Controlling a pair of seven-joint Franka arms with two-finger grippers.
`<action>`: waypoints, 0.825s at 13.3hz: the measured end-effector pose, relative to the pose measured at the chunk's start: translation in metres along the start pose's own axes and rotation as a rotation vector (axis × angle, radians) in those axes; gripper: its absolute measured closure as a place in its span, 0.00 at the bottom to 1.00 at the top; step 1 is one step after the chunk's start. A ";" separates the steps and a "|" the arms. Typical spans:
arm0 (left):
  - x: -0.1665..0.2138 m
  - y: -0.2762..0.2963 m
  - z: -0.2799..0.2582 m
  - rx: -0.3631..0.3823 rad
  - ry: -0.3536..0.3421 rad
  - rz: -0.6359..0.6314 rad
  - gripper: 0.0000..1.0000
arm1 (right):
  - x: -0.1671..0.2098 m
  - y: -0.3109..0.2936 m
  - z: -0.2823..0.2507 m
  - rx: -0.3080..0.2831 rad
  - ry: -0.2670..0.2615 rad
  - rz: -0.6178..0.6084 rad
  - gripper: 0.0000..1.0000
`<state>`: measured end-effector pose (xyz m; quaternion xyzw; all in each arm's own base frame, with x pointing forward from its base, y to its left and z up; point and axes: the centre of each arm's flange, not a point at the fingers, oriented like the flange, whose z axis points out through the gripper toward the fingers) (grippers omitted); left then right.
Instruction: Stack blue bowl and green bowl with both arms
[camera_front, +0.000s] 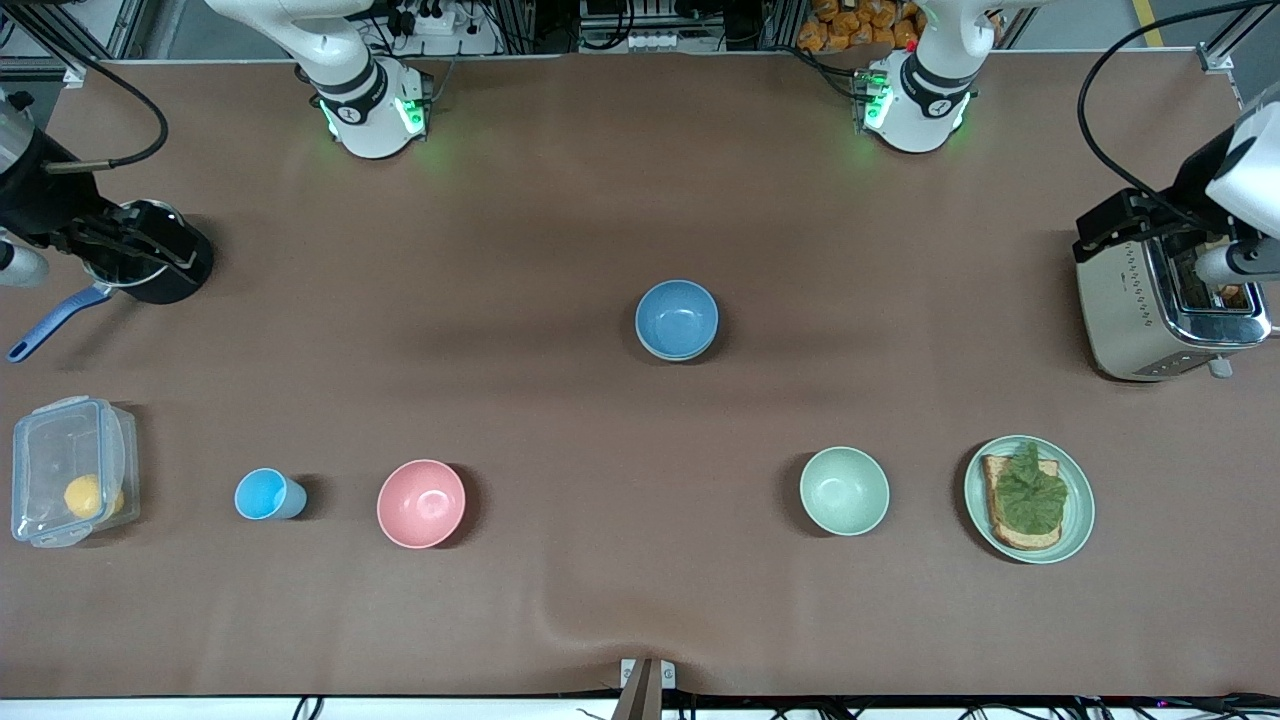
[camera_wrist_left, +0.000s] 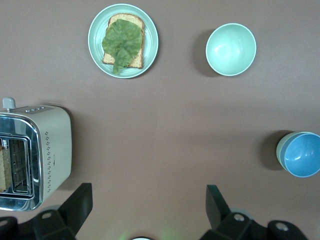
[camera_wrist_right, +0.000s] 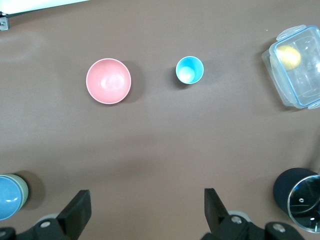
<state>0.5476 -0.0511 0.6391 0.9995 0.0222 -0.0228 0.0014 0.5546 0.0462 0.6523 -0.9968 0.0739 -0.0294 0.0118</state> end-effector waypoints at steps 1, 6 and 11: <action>-0.002 0.001 -0.002 0.001 0.000 0.002 0.00 | 0.000 0.001 0.000 -0.001 0.000 -0.001 0.00; -0.005 0.009 -0.003 0.002 -0.003 0.017 0.00 | 0.002 0.000 0.004 -0.003 -0.007 -0.003 0.00; -0.006 0.009 -0.004 0.002 -0.002 0.016 0.00 | 0.002 -0.001 0.006 -0.003 -0.009 -0.005 0.00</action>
